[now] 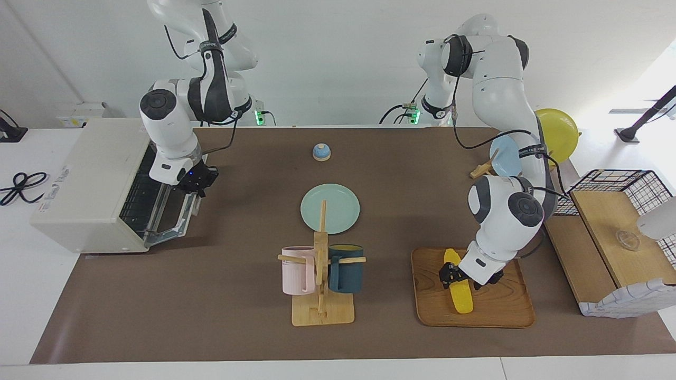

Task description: Put corn in oven

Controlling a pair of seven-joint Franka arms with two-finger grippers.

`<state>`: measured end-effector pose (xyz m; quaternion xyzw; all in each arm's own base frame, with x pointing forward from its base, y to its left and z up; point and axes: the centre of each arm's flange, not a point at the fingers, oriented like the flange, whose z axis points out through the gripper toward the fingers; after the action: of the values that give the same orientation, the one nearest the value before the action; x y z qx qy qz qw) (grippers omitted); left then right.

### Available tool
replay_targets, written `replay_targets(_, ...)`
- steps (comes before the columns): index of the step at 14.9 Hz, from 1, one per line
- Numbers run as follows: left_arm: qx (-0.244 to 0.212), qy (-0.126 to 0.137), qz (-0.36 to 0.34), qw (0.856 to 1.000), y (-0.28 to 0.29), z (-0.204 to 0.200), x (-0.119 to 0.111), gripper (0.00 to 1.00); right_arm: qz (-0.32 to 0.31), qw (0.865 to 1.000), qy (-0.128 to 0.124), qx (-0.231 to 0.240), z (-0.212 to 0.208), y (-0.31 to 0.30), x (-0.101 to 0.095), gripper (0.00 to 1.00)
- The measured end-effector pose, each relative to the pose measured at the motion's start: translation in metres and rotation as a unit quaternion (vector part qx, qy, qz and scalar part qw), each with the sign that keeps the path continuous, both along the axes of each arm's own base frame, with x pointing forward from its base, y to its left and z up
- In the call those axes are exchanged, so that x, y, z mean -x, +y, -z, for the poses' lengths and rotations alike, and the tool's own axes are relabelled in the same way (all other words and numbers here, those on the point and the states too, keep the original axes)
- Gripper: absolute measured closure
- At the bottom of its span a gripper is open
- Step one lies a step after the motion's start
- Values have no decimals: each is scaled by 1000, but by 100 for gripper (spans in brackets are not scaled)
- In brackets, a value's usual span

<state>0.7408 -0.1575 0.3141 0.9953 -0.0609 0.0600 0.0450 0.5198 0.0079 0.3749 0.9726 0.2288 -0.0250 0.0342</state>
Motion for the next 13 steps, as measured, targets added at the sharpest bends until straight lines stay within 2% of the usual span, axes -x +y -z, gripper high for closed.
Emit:
replay_targets(1,0,0,0,1000,0,0,0,13,3,1000,-2,0,7,4,0,99)
replay_targets(2,0,0,0,1000,0,0,0,23,8,1000,-5,1,15,7,0,99)
replay_targets(4,0,0,0,1000,0,0,0,26,15,1000,-12,1,31,13,2,99)
replay_targets(6,0,-1,0,1000,1,-1,0,45,17,1000,-11,1,42,15,4,99)
replay_targets(13,12,-1,-5,1000,-1,-5,-1,45,21,1000,-9,-4,52,16,9,99)
